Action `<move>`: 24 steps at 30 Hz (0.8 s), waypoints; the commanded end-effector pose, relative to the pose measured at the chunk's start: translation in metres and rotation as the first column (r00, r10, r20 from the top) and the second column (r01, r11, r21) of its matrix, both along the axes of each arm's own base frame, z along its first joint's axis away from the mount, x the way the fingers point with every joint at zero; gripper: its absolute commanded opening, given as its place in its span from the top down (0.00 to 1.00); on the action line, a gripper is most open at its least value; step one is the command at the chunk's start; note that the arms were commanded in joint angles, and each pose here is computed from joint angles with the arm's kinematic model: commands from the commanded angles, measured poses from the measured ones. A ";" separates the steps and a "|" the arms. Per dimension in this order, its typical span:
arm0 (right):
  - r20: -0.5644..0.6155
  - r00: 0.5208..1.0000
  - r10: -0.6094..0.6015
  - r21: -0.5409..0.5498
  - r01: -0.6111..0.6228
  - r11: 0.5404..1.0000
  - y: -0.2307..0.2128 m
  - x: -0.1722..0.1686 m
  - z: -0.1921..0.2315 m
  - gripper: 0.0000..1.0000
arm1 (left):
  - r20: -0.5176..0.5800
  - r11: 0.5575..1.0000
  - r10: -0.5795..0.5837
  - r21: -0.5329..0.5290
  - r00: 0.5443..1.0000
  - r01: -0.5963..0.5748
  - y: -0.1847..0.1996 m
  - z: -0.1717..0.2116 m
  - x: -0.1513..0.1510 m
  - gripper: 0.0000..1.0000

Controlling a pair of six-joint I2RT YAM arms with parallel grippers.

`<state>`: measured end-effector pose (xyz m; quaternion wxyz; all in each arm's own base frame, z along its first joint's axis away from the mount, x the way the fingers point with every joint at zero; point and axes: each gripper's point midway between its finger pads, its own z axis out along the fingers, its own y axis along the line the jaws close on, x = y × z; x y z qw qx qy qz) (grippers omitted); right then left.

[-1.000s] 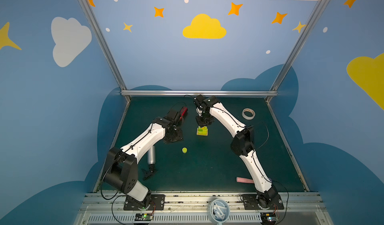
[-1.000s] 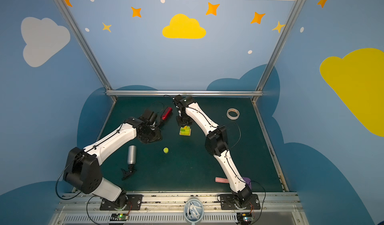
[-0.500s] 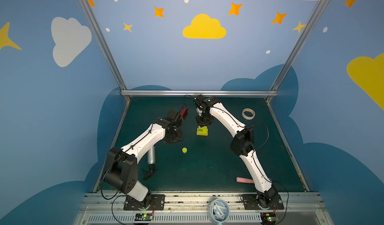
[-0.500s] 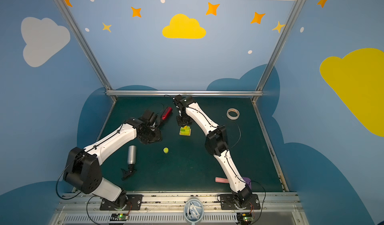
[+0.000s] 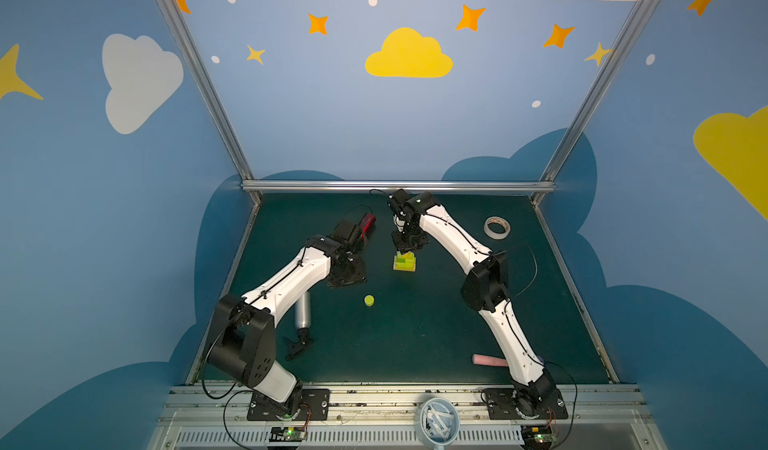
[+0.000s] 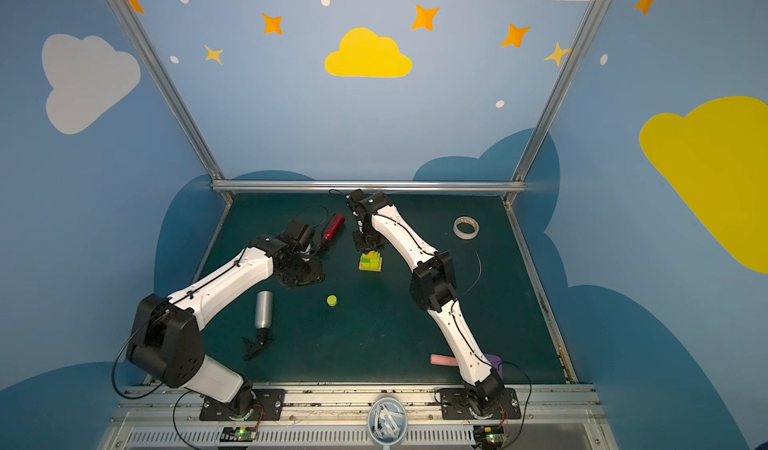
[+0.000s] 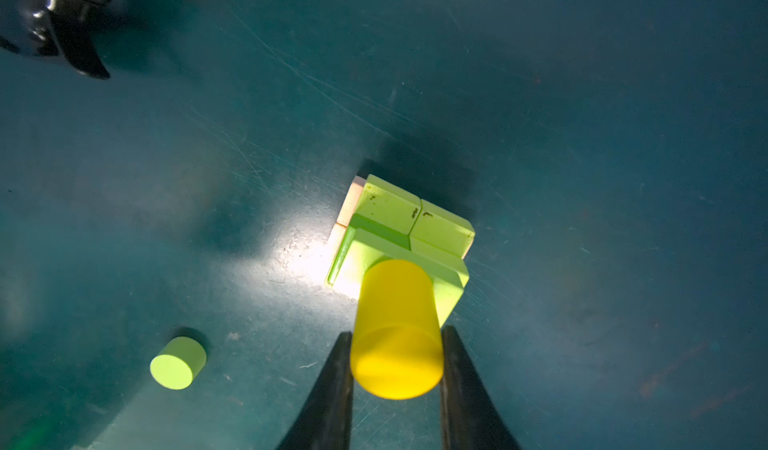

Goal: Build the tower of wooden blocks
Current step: 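Lower the yellow cylinder onto the top of the stack with the right gripper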

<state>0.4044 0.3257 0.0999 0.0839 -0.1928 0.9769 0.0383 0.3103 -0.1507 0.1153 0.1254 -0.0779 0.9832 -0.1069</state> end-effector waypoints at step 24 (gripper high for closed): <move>-0.002 1.000 -0.027 0.022 0.027 0.999 0.002 0.007 -0.004 0.70 | -0.026 1.000 -0.002 0.011 1.000 0.002 0.003 -0.008 -0.003 0.40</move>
